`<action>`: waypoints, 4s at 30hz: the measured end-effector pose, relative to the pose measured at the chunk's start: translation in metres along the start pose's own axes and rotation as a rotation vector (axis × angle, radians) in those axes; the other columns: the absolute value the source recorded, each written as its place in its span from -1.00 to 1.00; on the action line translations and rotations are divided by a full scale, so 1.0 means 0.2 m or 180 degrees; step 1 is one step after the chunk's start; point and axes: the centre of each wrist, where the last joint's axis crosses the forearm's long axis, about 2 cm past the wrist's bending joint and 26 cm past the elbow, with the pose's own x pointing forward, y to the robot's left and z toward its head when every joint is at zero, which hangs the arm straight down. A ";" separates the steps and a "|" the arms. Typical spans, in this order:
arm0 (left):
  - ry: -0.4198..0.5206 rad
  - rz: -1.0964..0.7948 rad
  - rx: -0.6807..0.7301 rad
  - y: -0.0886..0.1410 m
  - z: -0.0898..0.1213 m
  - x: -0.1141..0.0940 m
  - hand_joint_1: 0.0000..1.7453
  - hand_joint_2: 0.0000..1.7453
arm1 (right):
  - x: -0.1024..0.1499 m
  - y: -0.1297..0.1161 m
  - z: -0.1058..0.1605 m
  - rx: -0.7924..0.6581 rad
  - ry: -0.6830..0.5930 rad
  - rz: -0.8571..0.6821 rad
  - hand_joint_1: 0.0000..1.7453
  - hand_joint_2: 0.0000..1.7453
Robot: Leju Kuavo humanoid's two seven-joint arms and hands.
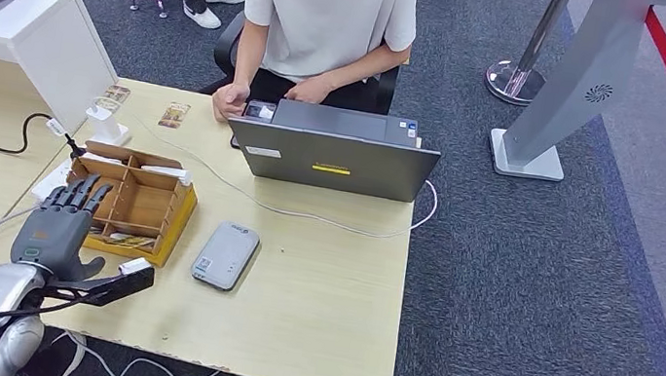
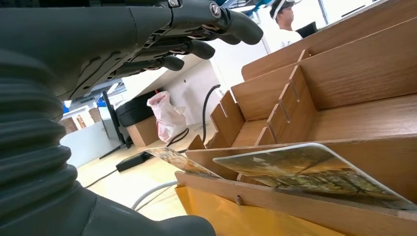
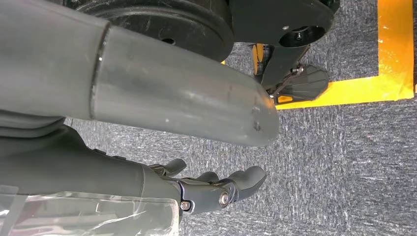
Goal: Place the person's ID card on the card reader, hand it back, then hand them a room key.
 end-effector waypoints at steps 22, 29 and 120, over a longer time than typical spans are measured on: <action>-0.0158 -0.0006 0.0094 0.00 -0.01 0.05 -1.00 1.00 | 0.00 0.00 0.00 0.0026 -0.0050 0.0020 -1.00 -1.00; -0.0268 0.0070 0.0163 0.03 -0.06 0.14 -1.00 1.00 | 0.00 0.00 0.00 0.0029 -0.0045 0.0041 -1.00 -1.00; -0.0011 -0.0233 0.1700 0.81 -0.74 -0.07 -1.00 1.00 | 0.03 0.01 0.00 0.0189 -0.0010 0.0546 -1.00 -1.00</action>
